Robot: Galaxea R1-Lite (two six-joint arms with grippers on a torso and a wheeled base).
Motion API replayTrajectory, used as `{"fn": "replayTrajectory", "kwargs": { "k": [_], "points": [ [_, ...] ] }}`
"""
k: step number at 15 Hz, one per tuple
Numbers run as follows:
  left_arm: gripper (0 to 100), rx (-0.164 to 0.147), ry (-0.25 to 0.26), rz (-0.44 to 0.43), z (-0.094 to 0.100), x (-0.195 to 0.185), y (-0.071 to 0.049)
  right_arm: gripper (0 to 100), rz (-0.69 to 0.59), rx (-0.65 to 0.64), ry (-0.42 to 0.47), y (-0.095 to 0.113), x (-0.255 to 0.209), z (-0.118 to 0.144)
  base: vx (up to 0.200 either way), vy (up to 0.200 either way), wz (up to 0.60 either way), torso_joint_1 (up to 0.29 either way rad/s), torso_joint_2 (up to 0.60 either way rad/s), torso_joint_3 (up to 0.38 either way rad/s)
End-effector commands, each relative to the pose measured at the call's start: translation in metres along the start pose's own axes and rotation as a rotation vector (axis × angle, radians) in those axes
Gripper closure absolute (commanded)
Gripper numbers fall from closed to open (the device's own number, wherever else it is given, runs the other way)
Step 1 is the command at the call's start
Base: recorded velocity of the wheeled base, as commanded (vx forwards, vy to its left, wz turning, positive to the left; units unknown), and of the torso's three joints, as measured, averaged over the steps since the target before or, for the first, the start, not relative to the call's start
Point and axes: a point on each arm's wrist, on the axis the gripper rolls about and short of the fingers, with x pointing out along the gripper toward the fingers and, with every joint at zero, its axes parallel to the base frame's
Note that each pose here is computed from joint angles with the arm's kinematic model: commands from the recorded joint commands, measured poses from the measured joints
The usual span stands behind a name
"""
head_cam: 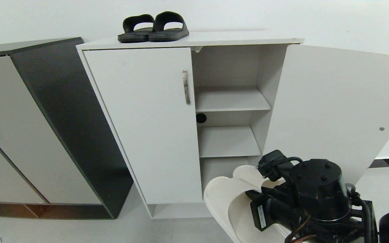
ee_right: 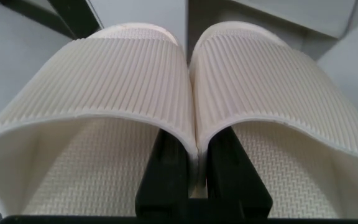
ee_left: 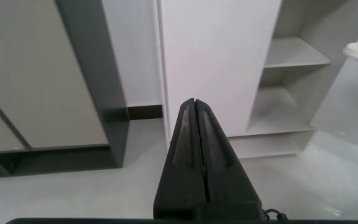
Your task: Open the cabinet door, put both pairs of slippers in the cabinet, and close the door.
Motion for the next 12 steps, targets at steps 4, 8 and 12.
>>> {"fn": "replayTrajectory", "kwargs": {
  "k": [4,8,12],
  "points": [
    [100,-0.004,0.002,0.006,0.000,0.000,0.000,100,-0.011,0.083,-0.021,0.024,0.038,0.007,0.000,0.000,0.00,0.000,0.00,0.000],
    [100,0.000,0.002,0.003,0.000,0.000,0.000,100,0.000,0.073,-0.014,0.030,0.042,0.004,0.000,0.000,0.00,0.000,0.00,0.000],
    [100,-0.001,0.002,0.004,0.000,0.000,0.000,100,-0.011,0.067,0.014,0.030,0.051,-0.004,0.000,0.000,0.00,0.000,0.00,0.000]
  ]
}}
